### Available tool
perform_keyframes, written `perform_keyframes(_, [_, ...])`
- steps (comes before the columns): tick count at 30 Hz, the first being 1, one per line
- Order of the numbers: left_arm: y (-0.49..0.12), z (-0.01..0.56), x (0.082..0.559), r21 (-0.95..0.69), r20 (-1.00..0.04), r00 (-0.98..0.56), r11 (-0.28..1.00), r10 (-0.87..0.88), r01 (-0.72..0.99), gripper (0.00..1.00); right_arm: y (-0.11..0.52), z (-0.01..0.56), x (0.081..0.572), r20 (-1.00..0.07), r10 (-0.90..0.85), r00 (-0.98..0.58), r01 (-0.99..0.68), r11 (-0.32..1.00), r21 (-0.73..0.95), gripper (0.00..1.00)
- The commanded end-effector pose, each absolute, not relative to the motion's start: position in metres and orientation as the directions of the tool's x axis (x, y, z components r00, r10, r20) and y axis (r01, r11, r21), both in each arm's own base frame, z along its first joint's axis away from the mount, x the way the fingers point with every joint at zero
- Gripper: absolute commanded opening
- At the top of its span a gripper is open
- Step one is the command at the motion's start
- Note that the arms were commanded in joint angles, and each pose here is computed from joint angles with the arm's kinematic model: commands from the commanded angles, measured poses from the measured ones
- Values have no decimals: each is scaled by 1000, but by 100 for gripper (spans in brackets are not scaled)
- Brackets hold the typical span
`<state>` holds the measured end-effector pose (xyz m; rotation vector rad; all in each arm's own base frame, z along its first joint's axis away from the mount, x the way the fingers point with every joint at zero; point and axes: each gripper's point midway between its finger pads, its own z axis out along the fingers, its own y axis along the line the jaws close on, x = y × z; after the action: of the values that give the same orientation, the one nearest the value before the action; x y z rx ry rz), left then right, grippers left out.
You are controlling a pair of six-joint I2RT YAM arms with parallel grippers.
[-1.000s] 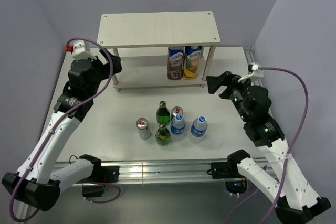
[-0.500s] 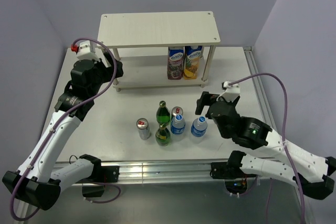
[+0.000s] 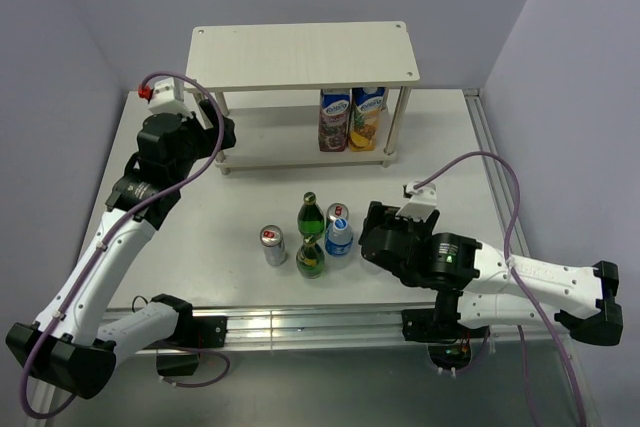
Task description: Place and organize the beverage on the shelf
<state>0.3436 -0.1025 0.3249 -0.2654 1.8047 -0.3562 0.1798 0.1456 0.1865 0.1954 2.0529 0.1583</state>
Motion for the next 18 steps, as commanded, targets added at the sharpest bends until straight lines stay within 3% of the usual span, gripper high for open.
perform_keyframes(1, [-106, 325, 343, -364, -900, -266, 931, -344, 29, 94, 138, 181, 177, -849, 277, -450, 129, 961, 245, 100])
perform_keyframes(11, [-106, 322, 342, -361, -900, -271, 932, -341, 27, 94, 152, 138, 155, -812, 257, -524, 126, 966, 224, 100])
perform_keyframes(18, [-108, 321, 342, -360, -899, -279, 933, -338, 30, 93, 146, 114, 158, -833, 270, -482, 154, 963, 224, 100])
